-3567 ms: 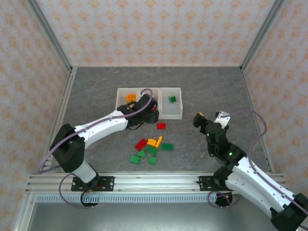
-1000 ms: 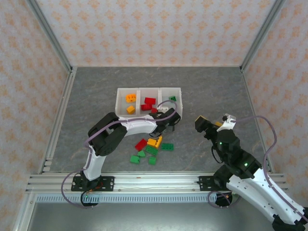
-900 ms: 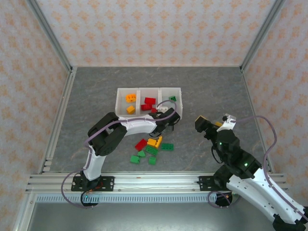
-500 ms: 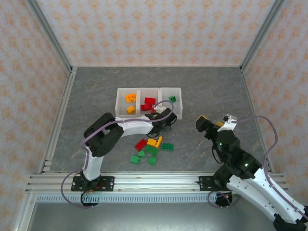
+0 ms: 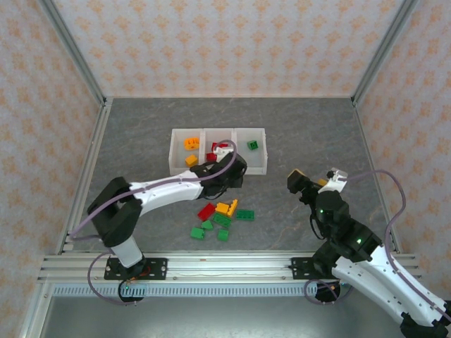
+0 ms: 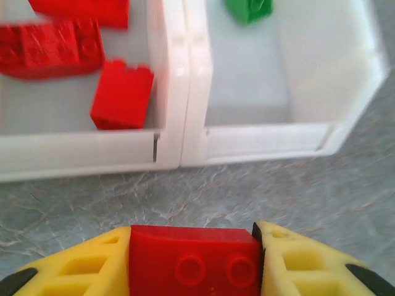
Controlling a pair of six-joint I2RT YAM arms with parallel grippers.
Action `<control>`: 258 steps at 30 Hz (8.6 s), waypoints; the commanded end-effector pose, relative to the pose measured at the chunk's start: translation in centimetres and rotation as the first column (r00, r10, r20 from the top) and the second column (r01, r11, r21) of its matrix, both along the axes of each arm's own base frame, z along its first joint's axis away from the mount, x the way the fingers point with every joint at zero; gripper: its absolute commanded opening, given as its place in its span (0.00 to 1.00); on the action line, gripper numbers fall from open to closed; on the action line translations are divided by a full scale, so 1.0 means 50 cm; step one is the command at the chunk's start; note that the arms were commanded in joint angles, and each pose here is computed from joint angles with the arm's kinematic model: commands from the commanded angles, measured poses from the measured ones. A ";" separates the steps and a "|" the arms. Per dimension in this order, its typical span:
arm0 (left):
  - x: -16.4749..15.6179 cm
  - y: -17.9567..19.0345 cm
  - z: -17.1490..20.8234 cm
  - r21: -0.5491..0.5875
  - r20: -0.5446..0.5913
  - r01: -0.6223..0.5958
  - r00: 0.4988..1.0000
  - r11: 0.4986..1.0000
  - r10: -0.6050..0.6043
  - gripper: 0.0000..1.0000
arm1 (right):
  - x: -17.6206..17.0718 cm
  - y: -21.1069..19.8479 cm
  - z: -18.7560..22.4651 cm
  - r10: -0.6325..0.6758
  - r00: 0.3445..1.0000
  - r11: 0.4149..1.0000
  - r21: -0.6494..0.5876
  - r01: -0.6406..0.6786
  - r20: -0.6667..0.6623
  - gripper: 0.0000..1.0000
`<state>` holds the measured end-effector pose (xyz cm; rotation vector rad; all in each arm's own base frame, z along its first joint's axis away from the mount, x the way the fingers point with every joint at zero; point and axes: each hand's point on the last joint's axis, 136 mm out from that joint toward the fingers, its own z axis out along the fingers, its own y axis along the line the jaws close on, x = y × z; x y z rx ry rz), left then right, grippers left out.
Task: Sort the legos into containers by color
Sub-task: Place the lego in the container, then pick up the lego from the middle-left of the table, then place the lego in the container, then pick up the lego from the bottom-center of the table.
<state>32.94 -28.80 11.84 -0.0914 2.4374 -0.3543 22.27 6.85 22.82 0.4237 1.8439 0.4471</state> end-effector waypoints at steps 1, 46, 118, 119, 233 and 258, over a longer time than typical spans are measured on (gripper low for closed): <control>0.005 0.040 0.057 0.046 0.071 -0.045 0.997 0.998 0.042 0.38 | 0.002 -0.016 -0.002 -0.047 0.999 0.999 -0.013 0.047 0.015 1.00; -0.121 0.089 -0.078 0.143 -0.139 0.258 0.961 0.955 -0.239 0.99 | 0.071 0.066 -0.076 0.023 0.995 0.999 -0.028 -0.026 -0.094 1.00; -0.147 -0.022 -0.195 0.344 -0.421 0.533 0.823 0.773 -0.381 0.27 | 0.076 -0.047 -0.103 -0.202 0.955 0.961 -0.231 0.151 -0.217 1.00; -0.147 -0.026 -0.191 0.337 -0.415 0.533 0.824 0.776 -0.386 0.25 | 0.075 -0.048 -0.103 -0.203 0.955 0.961 -0.233 0.152 -0.217 1.00; -0.136 0.451 0.155 -0.028 0.139 -0.215 0.966 0.976 0.216 0.99 | -0.004 0.513 -0.364 0.585 0.412 0.379 -0.214 -0.900 -0.699 0.77; -0.158 0.399 0.226 -0.171 0.321 -0.023 0.944 0.985 0.077 0.99 | 0.085 0.535 -0.251 0.528 0.607 0.536 -0.322 -0.781 -0.594 0.27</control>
